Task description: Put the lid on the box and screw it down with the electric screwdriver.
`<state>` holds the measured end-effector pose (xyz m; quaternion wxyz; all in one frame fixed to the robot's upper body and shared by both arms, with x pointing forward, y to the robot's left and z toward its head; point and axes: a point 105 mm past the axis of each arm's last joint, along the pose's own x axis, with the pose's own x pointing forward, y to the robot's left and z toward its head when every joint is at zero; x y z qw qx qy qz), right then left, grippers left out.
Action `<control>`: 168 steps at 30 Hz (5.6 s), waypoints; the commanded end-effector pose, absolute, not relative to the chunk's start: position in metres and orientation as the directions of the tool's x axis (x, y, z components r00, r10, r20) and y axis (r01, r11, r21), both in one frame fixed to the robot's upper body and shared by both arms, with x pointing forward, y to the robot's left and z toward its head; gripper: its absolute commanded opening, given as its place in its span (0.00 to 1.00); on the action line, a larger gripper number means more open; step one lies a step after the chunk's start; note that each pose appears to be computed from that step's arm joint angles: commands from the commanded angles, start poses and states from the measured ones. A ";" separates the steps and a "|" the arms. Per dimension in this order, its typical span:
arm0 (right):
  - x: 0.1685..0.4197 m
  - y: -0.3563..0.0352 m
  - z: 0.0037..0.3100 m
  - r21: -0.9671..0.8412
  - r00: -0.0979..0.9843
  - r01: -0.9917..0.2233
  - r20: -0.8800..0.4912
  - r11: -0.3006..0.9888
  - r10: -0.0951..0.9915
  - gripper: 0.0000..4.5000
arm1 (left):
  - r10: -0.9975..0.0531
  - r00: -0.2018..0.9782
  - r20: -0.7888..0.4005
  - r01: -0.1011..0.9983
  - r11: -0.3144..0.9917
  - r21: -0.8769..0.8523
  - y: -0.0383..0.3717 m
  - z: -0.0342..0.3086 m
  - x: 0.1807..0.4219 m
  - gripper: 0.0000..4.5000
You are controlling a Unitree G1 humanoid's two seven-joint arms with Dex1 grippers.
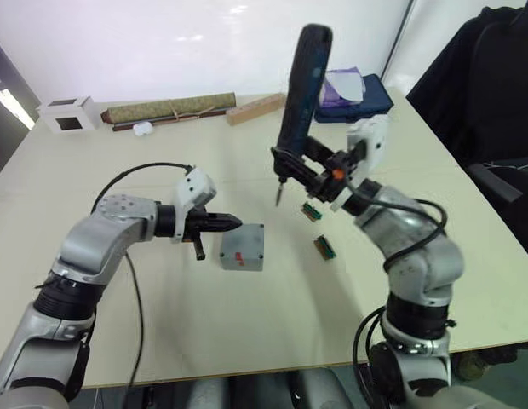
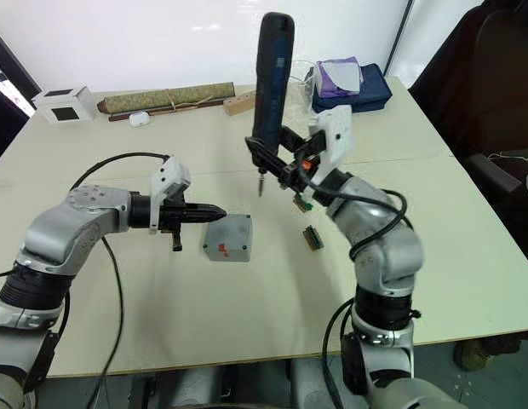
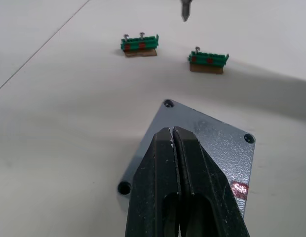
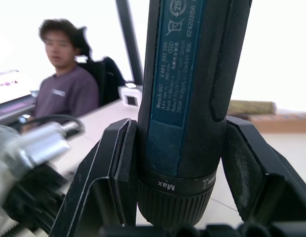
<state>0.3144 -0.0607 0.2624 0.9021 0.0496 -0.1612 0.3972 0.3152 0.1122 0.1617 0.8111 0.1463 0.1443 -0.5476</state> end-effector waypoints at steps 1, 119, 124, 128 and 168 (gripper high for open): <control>0.297 -0.047 0.278 -0.127 0.571 -0.737 0.410 0.664 0.711 0.47 | -0.842 0.369 -0.395 0.929 0.351 0.119 0.105 0.165 0.316 0.00; 0.312 -0.292 0.148 0.146 0.530 -0.242 -0.808 0.959 0.257 0.79 | -0.946 0.117 -0.303 0.991 0.089 0.104 0.087 0.185 0.253 0.00; 0.313 -0.294 0.148 0.131 0.535 -0.247 -0.808 0.960 0.247 0.99 | -0.945 0.122 -0.304 0.990 0.095 0.105 0.089 0.186 0.254 0.00; 0.327 -0.294 0.179 0.013 0.637 -0.324 -0.737 0.946 0.228 0.99 | -0.935 0.213 -0.284 0.975 0.183 0.128 0.104 0.197 0.271 0.00; 0.247 -0.059 0.148 0.075 0.113 -0.981 -0.522 0.178 0.845 0.99 | -0.801 0.400 -0.445 0.912 0.300 0.279 0.122 0.131 0.351 0.00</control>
